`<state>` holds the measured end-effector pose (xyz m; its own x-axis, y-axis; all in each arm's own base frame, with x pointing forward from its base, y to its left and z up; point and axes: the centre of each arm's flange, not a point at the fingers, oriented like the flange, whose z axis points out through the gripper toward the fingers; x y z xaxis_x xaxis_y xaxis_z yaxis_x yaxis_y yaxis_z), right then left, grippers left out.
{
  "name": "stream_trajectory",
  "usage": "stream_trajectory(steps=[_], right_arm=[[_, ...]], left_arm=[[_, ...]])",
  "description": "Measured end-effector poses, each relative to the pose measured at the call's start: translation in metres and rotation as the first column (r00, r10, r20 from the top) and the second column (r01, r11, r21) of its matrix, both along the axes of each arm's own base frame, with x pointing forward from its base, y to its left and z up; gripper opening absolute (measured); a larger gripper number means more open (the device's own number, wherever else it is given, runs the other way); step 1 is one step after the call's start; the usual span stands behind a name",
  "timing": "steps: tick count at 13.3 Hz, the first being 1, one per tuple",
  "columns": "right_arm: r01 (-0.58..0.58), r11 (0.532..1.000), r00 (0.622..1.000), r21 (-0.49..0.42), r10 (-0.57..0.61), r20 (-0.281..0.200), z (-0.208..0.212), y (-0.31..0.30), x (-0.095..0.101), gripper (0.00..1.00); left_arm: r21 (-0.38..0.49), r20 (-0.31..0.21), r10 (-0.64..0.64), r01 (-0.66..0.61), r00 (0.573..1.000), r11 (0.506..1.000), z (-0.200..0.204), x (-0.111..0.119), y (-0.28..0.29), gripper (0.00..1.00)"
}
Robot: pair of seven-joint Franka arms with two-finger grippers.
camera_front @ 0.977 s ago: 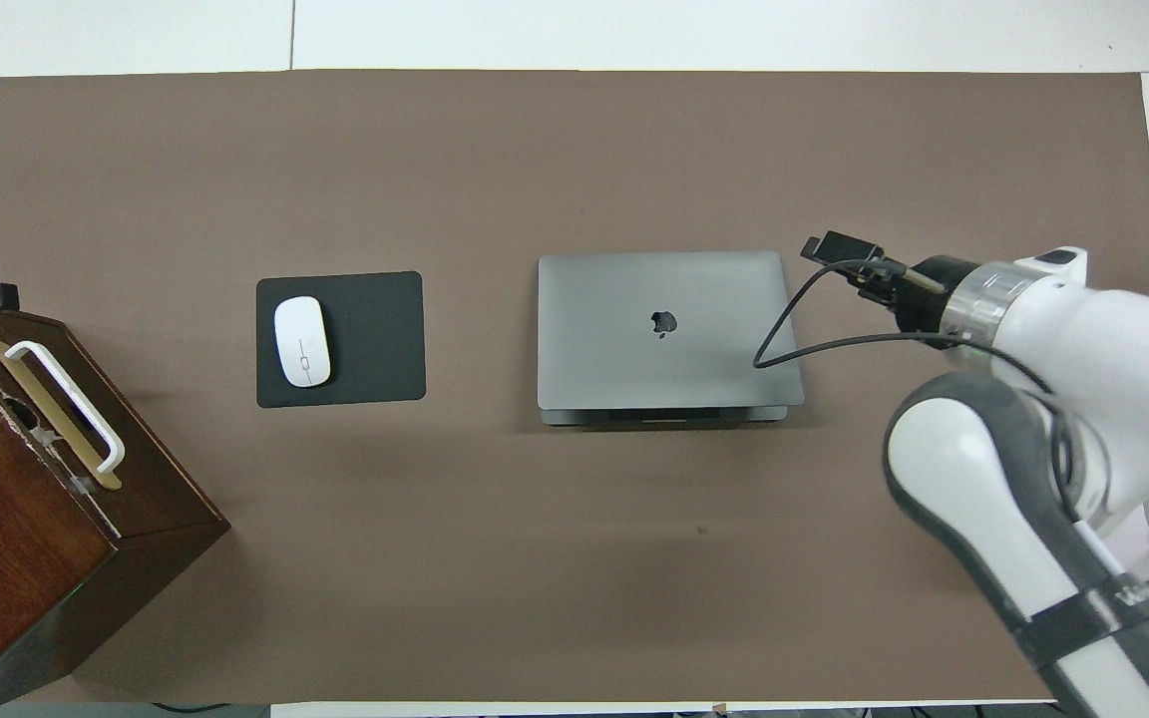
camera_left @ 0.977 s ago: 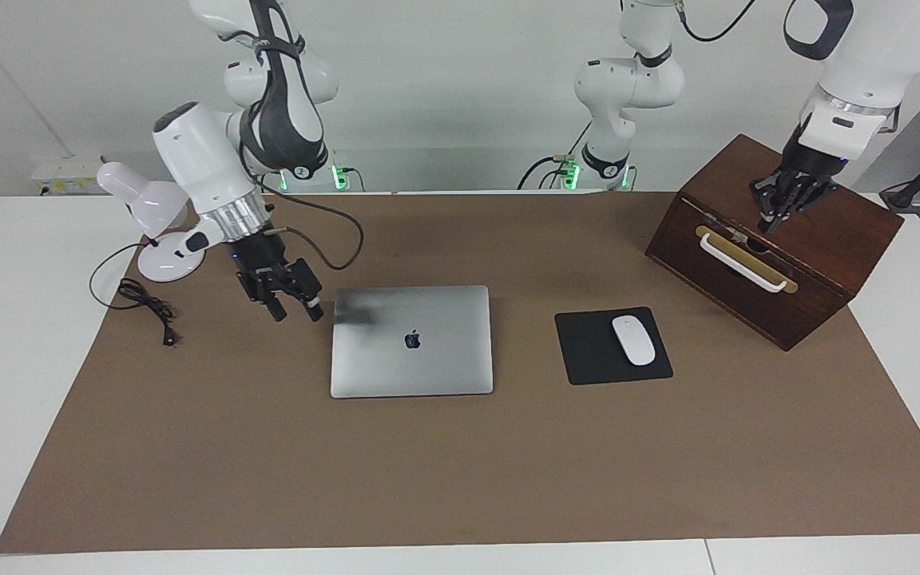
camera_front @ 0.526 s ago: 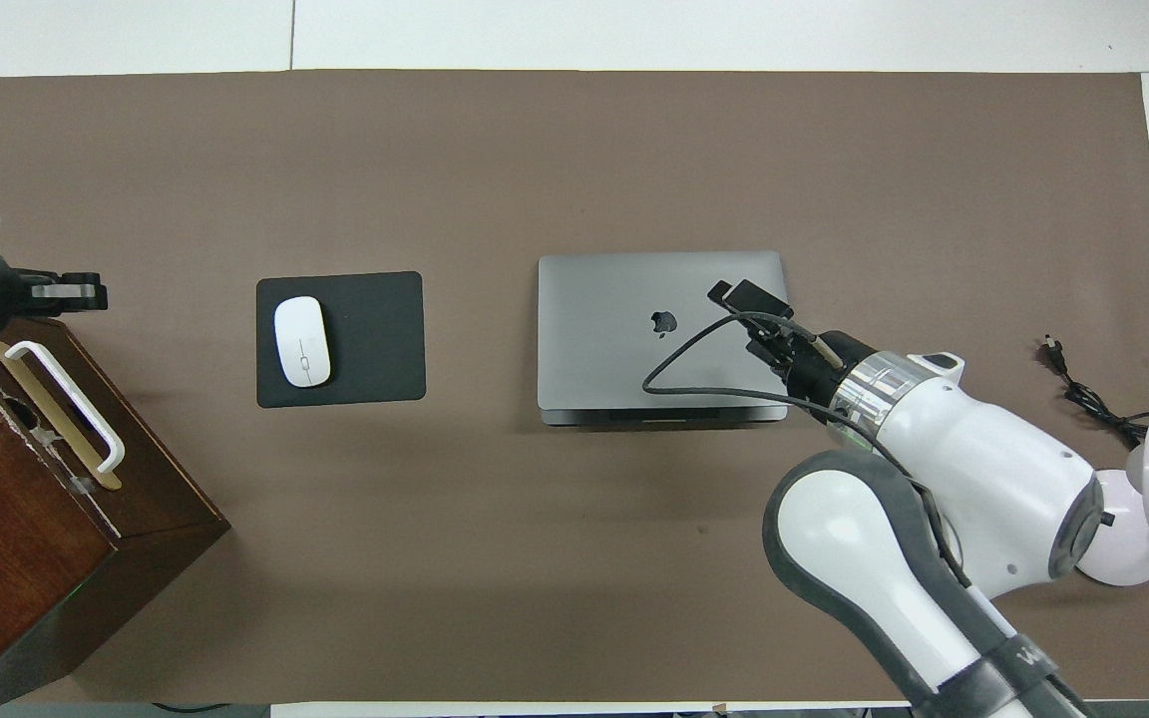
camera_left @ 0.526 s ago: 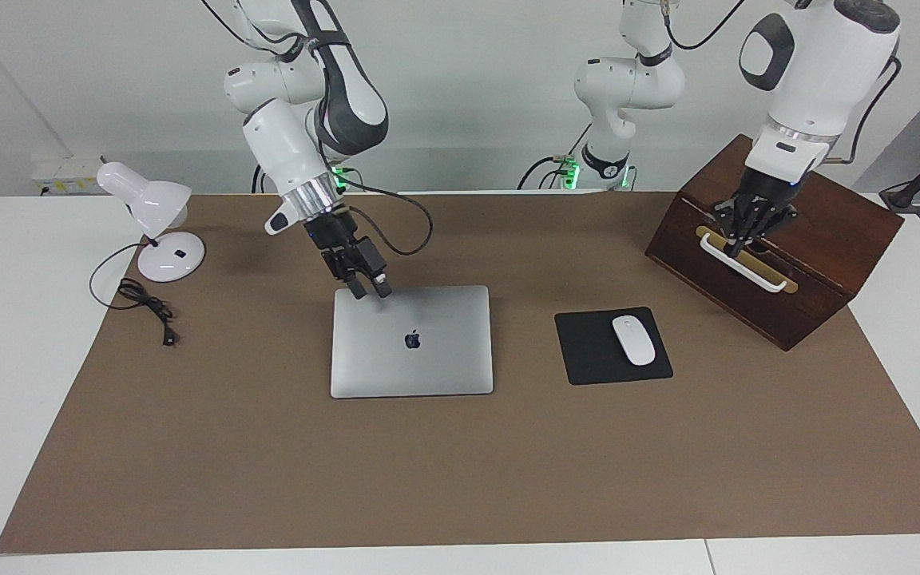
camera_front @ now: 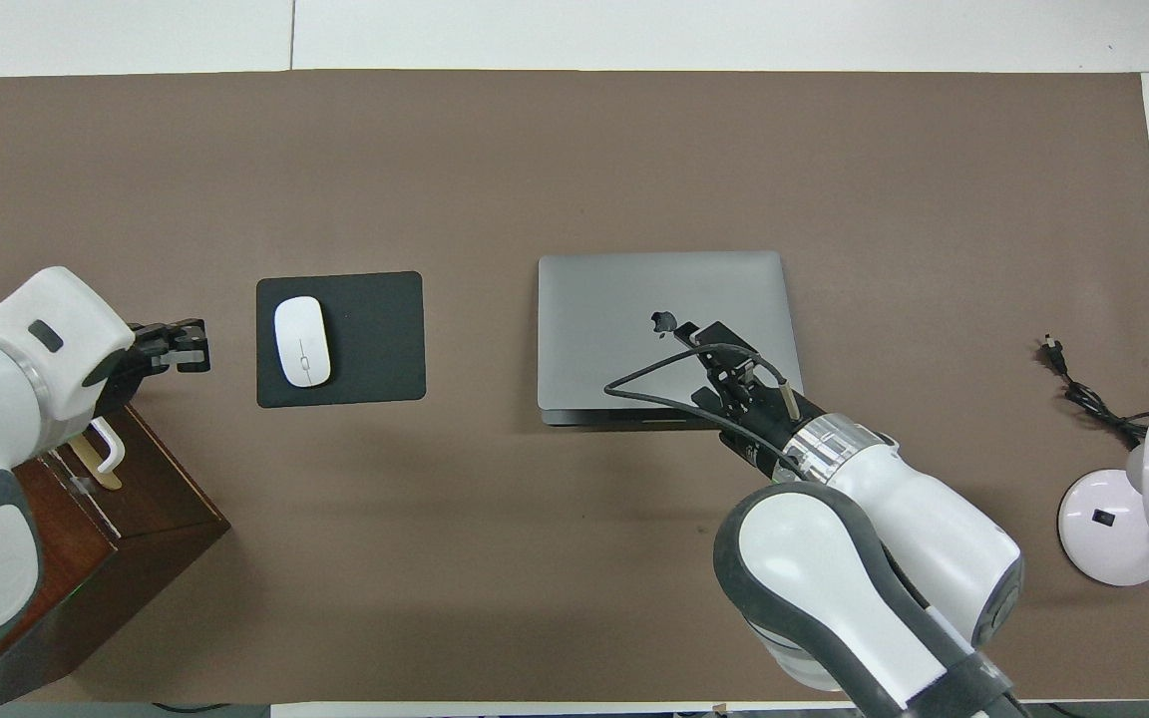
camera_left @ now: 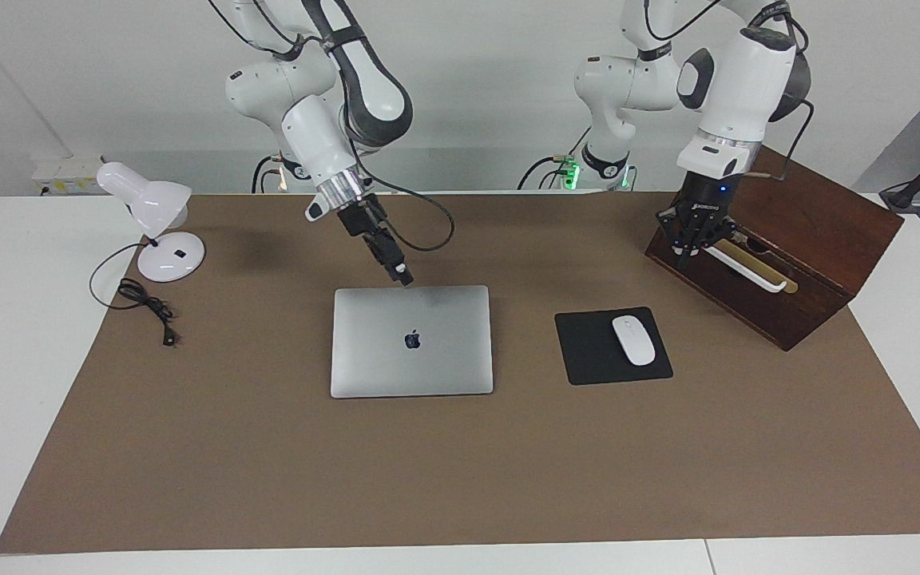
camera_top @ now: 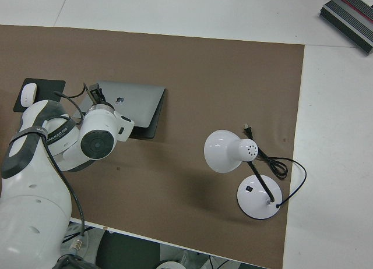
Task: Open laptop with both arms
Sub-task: 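Reach the right gripper to the laptop's front edge while the left gripper advances, then move the left gripper past the mouse pad toward the laptop's front corner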
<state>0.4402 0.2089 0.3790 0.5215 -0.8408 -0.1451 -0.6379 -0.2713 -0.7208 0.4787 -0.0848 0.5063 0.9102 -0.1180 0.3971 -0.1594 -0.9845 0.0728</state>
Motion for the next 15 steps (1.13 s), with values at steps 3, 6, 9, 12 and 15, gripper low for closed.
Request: stream_trajectory(steps=[3, 6, 9, 12, 15], right_arm=[[-0.008, 1.0, 1.0, -0.006, 0.008, -0.02, -0.01, 0.009, -0.006, 1.0], [-0.008, 1.0, 0.999, -0.018, 0.008, -0.038, -0.02, 0.009, -0.005, 1.0], [0.014, 1.0, 0.998, -0.008, -0.015, -0.064, -0.029, 0.008, -0.007, 1.0], [0.063, 0.998, 0.993, 0.027, -0.06, -0.099, -0.036, 0.009, -0.014, 1.0], [0.099, 0.995, 0.99, 0.024, -0.097, -0.103, -0.037, 0.006, -0.017, 1.0]], left_arm=[[-0.014, 0.054, -0.039, 0.04, 0.998, 0.999, -0.022, -0.019, -0.021, 0.01], [-0.029, 0.109, -0.055, 0.059, 0.993, 0.998, -0.038, -0.028, -0.038, 0.01], [-0.053, 0.146, -0.062, 0.071, 0.987, 0.996, -0.061, -0.035, -0.061, 0.01], [-0.064, 0.175, -0.081, 0.093, 0.981, 0.994, -0.09, -0.033, -0.087, 0.01], [-0.074, 0.205, -0.09, 0.107, 0.975, 0.992, -0.118, -0.029, -0.107, 0.01]])
